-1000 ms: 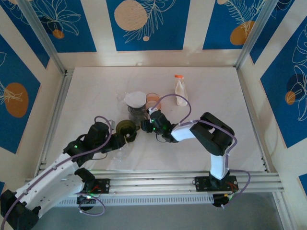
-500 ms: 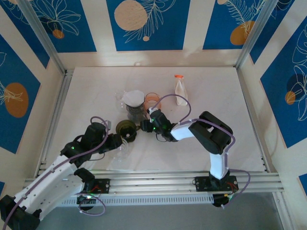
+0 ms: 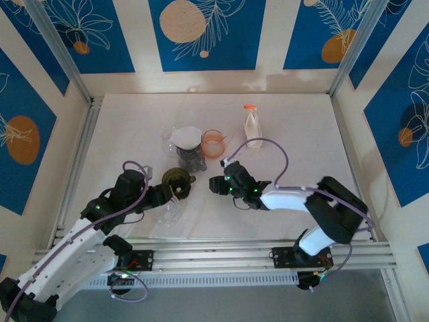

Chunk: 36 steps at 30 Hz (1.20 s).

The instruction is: Place the coffee filter in the dripper

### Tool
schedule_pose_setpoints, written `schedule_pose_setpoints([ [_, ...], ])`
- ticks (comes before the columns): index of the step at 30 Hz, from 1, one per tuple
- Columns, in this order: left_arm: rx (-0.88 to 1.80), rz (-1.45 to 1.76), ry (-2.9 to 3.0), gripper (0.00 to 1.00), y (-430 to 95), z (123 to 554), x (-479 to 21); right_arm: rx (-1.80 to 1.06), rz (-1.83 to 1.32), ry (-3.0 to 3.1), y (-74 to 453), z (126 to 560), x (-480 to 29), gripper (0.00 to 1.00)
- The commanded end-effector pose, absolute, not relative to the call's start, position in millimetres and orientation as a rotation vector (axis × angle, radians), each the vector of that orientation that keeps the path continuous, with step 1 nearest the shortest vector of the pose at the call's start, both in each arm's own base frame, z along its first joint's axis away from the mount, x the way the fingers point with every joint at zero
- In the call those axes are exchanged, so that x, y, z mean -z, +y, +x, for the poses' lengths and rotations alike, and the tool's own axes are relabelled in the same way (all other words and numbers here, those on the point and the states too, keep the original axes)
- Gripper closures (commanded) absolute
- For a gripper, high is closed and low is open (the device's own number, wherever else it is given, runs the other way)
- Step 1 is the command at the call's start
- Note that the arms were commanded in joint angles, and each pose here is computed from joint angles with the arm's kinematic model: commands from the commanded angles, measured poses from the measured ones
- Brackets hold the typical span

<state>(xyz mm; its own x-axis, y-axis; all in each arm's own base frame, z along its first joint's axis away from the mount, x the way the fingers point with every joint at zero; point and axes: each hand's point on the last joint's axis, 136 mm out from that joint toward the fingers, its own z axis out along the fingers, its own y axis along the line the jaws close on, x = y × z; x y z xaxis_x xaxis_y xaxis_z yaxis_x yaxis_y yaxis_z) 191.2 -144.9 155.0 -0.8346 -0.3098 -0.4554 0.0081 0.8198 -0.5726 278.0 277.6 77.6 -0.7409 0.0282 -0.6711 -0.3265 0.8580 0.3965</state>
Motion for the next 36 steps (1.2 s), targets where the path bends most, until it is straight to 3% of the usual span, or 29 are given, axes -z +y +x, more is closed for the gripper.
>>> schedule_pose_setpoints([
  [1, 0.748, -0.208, 2.389, 0.33, -138, 196, -175, -0.578, -0.129, 2.354, 243, 285, -93, 0.49],
  [5, 0.737, -0.211, 2.36, 0.19, -133, 197, -181, -0.589, -0.084, 2.361, 222, 308, -120, 0.46],
  [9, 0.723, -0.216, 2.349, 0.12, -128, 195, -182, -0.598, -0.086, 2.403, 220, 335, -134, 0.46],
  [21, 0.715, -0.219, 2.345, 0.07, -124, 191, -182, -0.442, -0.082, 2.513, 239, 421, -125, 0.45],
  [36, 0.687, -0.213, 2.332, 0.05, -118, 190, -184, -0.398, -0.022, 2.612, 248, 441, -94, 0.47],
])
